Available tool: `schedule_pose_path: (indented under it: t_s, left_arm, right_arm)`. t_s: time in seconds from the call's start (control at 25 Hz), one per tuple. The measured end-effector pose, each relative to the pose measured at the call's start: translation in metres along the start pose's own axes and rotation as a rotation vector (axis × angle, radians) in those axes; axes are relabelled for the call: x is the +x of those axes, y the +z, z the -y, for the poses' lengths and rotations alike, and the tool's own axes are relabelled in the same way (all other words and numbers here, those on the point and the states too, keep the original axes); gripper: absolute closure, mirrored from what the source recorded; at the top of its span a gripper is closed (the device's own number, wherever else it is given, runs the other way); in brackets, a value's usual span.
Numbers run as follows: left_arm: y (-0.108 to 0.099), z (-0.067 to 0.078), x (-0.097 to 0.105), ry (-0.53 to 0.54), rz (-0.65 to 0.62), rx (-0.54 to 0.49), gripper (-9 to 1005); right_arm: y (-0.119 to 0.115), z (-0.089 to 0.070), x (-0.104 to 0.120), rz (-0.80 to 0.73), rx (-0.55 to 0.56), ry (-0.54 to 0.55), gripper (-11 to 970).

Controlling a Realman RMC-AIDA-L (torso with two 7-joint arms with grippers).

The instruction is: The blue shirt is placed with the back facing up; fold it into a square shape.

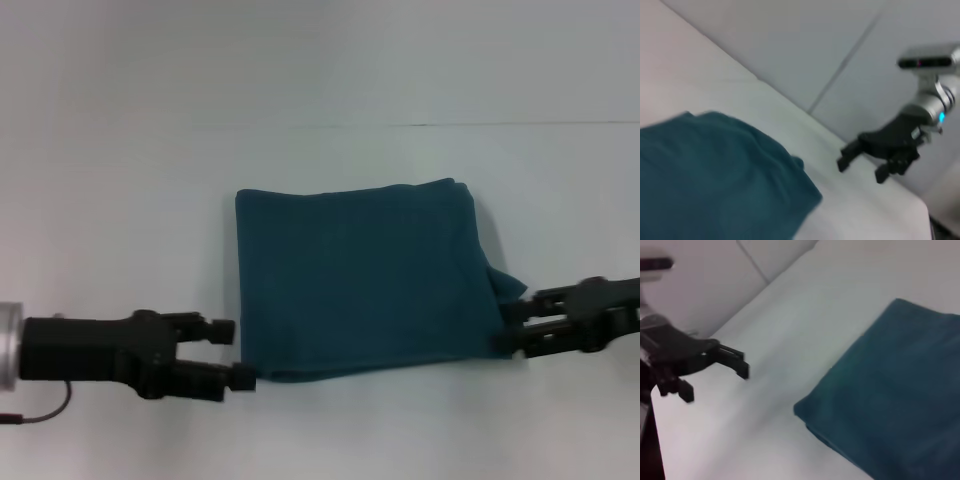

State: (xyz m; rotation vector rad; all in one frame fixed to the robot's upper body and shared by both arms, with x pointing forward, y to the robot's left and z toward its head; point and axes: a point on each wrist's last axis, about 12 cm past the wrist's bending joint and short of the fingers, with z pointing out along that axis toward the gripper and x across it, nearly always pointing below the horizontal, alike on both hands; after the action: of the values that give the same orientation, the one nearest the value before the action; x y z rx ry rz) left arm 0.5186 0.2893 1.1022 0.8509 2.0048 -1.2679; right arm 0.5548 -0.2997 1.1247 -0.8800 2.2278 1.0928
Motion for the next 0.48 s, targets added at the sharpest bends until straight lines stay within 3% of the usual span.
schedule_pose_path:
  t_s: [0.2, 0.48]
  left_arm:
    - [0.019, -0.002, -0.011, 0.052, -0.13, 0.026, 62]
    - [0.027, -0.003, -0.016, 0.047, -0.154, 0.027, 62]
  right_arm:
    - [0.027, -0.01, -0.006, -0.011, -0.047, -0.06, 198]
    - [0.049, -0.019, -0.013, -0.061, -0.097, -0.093, 198]
